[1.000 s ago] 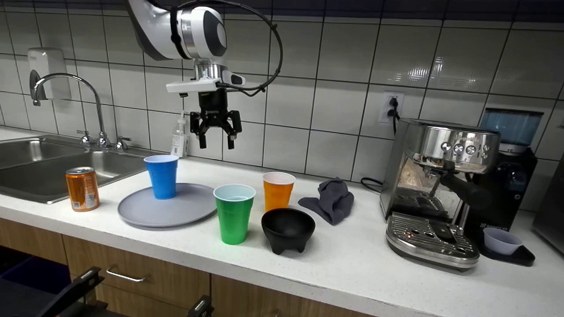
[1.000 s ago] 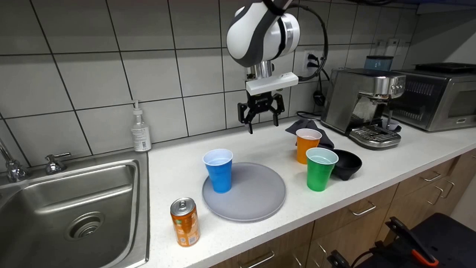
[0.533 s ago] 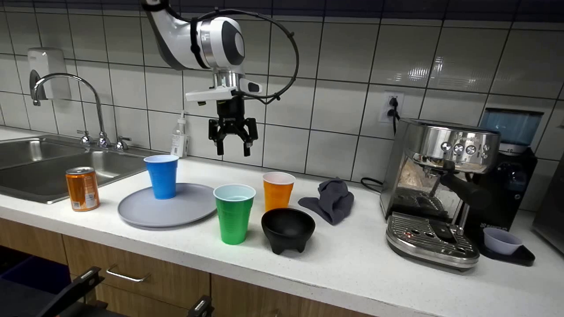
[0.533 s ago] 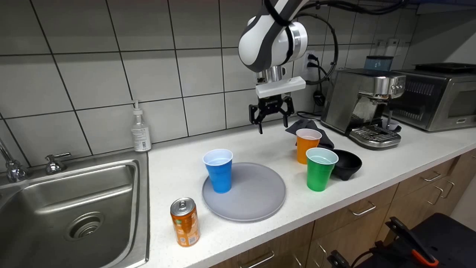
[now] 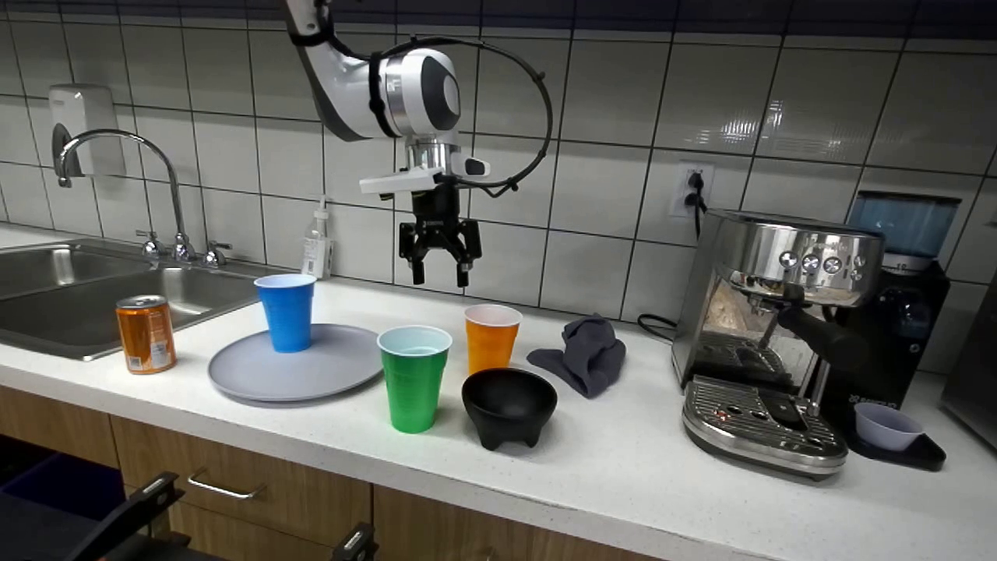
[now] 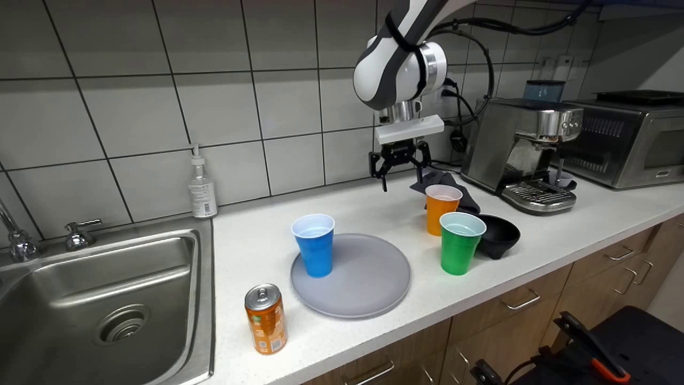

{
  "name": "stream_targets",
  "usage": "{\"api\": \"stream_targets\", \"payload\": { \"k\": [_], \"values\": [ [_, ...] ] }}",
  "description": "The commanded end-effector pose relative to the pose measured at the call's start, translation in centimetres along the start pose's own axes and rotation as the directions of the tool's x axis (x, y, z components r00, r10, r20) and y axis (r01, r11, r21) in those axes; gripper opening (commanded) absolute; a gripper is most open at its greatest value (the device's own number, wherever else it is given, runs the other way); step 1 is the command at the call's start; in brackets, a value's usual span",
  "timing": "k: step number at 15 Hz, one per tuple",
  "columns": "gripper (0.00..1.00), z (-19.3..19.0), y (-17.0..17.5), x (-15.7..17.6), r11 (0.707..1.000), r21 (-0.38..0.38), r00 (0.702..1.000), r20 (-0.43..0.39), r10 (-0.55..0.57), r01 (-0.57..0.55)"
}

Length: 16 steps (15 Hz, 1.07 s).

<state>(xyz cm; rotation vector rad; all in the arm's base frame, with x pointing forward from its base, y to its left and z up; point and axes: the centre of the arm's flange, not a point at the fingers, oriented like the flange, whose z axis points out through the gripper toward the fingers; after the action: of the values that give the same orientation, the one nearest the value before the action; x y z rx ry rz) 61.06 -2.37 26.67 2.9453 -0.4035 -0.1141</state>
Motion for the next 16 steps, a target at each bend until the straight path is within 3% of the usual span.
{"api": "stream_targets", "payload": {
  "k": [1,16],
  "values": [
    [1.00,0.4,1.0,1.3,0.997,0.015,0.997,0.009,0.076,-0.076],
    [1.00,3.0,4.9,2.0,0.958,0.062,0.959,0.065,0.277,-0.281]
  ]
}}
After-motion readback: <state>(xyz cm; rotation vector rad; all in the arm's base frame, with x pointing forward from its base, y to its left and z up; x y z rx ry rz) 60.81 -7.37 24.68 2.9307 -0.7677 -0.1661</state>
